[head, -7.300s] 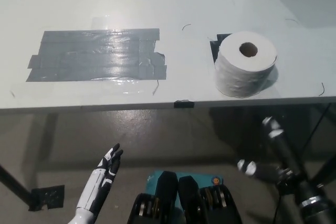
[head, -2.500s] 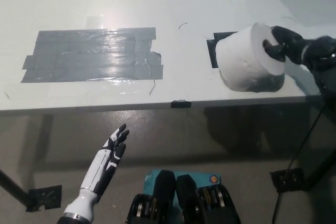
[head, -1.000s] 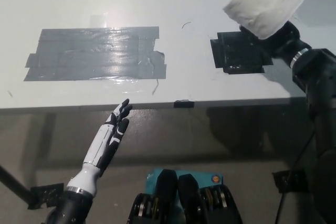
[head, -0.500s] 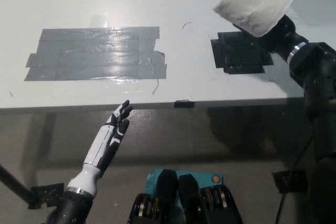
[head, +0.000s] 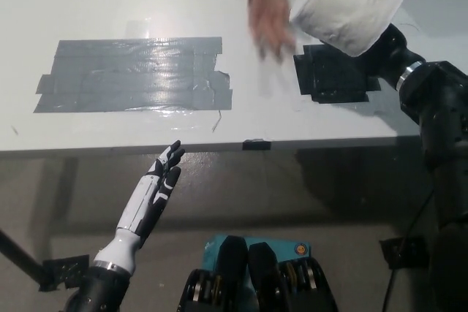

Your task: A toilet paper roll is kept on the black spot on the desk infront of the robot and the robot inserts its right thumb into the hole in the centre to grab the roll. Then it passes the roll to a person.

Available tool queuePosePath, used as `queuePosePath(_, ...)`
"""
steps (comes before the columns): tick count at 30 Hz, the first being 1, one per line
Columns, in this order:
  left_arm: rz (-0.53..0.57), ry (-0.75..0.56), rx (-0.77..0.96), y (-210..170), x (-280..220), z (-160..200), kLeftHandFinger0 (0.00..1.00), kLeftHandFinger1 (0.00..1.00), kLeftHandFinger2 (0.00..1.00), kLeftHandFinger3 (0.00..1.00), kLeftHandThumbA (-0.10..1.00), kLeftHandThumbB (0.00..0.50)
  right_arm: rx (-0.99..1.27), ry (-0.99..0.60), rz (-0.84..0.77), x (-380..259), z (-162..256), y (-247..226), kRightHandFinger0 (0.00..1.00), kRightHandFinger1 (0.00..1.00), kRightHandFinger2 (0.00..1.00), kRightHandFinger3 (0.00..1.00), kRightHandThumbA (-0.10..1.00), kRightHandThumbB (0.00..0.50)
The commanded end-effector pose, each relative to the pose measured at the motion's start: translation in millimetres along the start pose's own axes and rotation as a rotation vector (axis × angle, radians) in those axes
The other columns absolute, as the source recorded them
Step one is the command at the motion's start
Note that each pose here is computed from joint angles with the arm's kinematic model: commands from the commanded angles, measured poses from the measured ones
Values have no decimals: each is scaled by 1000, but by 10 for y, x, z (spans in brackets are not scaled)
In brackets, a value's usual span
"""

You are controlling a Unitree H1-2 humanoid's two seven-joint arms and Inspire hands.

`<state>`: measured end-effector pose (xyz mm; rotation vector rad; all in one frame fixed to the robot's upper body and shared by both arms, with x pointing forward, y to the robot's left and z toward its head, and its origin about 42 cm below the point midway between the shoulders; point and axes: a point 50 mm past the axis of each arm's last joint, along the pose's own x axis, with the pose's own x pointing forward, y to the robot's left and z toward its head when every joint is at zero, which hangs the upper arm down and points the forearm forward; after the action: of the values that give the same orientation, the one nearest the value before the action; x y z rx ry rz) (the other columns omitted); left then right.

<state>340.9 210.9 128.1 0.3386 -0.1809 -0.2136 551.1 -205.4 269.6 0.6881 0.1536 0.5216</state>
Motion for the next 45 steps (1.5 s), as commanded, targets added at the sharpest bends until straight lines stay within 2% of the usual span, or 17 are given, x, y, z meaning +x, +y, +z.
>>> queuePosePath(1,-4,-28,18,23,18,86,1000,1000,1000,1000,1000,78,-8,-48,95,141,244,302,0,426,835,1000,-100,113)
queuePosePath(3,-5,-27,19,22,13,92,1000,1000,1000,1000,1000,77,-35,-48,103,176,270,341,0,400,783,1000,-100,131)
queuePosePath(7,-5,-27,11,14,7,89,1000,1000,1000,1000,1000,73,-55,-45,77,221,316,373,0,400,767,980,-100,130)
queuePosePath(8,-5,-27,12,14,7,90,1000,1000,1000,1000,1000,71,-64,-42,64,228,327,378,0,410,774,971,-100,148)
queuePosePath(10,-6,-27,17,13,8,92,1000,1000,1000,1000,1000,63,-117,-38,20,251,370,384,0,413,794,954,-100,153)
queuePosePath(12,-7,-27,19,17,10,100,1000,1000,1000,1000,1000,64,-177,-26,-41,288,429,401,0,461,871,1000,-100,147)
queuePosePath(14,-8,-26,22,24,11,110,1000,1000,1000,1000,1000,66,-321,-21,-116,331,485,424,0,467,905,1000,-100,189)
queuePosePath(17,-8,-28,25,30,24,122,1000,1000,1000,1000,1000,67,-439,-20,-172,390,542,461,0,474,940,1000,-100,169)
queuePosePath(19,-9,-32,23,30,26,123,1000,1000,1000,1000,1000,65,-545,-12,-214,434,557,498,2,541,1000,1000,-100,173)
queuePosePath(22,-8,-30,21,33,42,127,1000,1000,1000,1000,1000,83,-694,4,-281,505,572,572,15,593,1000,1000,-100,178)
queuePosePath(26,-11,-30,37,31,45,142,1000,1000,1000,1000,1000,98,-936,10,-298,580,517,669,136,713,1000,1000,-100,206)
queuePosePath(28,-13,-33,41,31,46,144,1000,1000,1000,1000,1000,99,-964,19,-305,605,485,693,145,730,1000,995,-100,189)
queuePosePath(30,-14,-35,32,27,47,145,1000,1000,1000,1000,1000,98,-1015,26,-298,637,424,721,120,703,1000,974,-100,170)
queuePosePath(35,-14,-41,35,37,65,166,1000,1000,1000,1000,1000,86,-1128,62,-318,698,240,746,115,644,918,874,-100,190)
queuePosePath(38,-14,-43,37,39,71,176,1000,1000,1000,1000,1000,79,-1159,73,-305,711,162,743,135,662,922,851,-100,182)
queuePosePath(44,-17,-41,41,39,104,202,1000,1000,1000,1000,1000,86,-1268,136,-268,711,3,703,213,728,970,917,-100,204)
queuePosePath(45,-17,-43,42,42,110,205,1000,1000,1000,1000,1000,86,-1293,163,-255,710,-14,689,259,776,1000,973,-100,220)
